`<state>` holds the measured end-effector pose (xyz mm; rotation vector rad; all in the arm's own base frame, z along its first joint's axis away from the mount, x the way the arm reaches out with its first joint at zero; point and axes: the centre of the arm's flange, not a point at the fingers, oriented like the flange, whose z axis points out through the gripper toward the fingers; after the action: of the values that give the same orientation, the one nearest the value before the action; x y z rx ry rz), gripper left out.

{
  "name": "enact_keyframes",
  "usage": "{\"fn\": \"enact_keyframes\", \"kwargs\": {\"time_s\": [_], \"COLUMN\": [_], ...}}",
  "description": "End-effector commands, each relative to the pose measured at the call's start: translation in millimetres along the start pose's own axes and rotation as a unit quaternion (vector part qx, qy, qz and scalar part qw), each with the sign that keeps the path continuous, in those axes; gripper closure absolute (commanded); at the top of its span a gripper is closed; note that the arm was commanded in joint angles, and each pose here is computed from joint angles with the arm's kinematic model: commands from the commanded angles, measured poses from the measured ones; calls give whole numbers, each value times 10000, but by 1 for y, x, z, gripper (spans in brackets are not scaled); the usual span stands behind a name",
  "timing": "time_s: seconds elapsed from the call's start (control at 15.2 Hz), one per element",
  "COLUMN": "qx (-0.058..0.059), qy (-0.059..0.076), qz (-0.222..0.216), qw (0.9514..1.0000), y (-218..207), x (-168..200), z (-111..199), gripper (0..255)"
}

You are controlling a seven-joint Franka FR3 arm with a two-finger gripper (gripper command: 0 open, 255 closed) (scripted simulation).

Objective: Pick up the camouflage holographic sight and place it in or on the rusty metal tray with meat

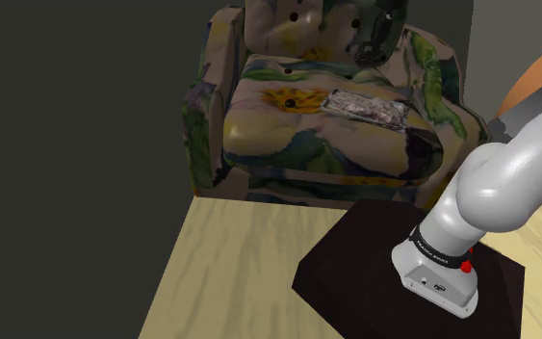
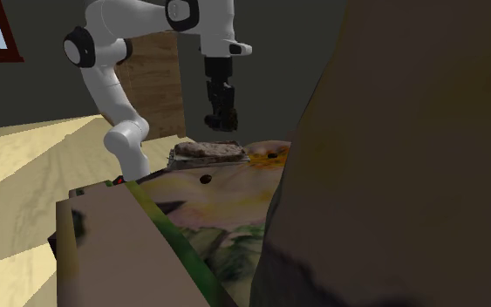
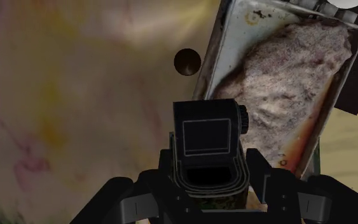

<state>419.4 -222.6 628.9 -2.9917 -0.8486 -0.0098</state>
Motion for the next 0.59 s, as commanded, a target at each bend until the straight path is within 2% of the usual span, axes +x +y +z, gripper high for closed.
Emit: {"fn": "enact_keyframes", "kwargs": {"time_s": [0.0, 0.33, 0.53], "qx": [-10, -10, -10], "qy": [-2, -2, -2], "qz": [2, 2, 2], "qw": [10000, 10000, 10000], "y": [-28, -91, -91], "x": [-5, -15, -15], "z": [-2, -3, 13], "gripper": [255, 255, 255]}}
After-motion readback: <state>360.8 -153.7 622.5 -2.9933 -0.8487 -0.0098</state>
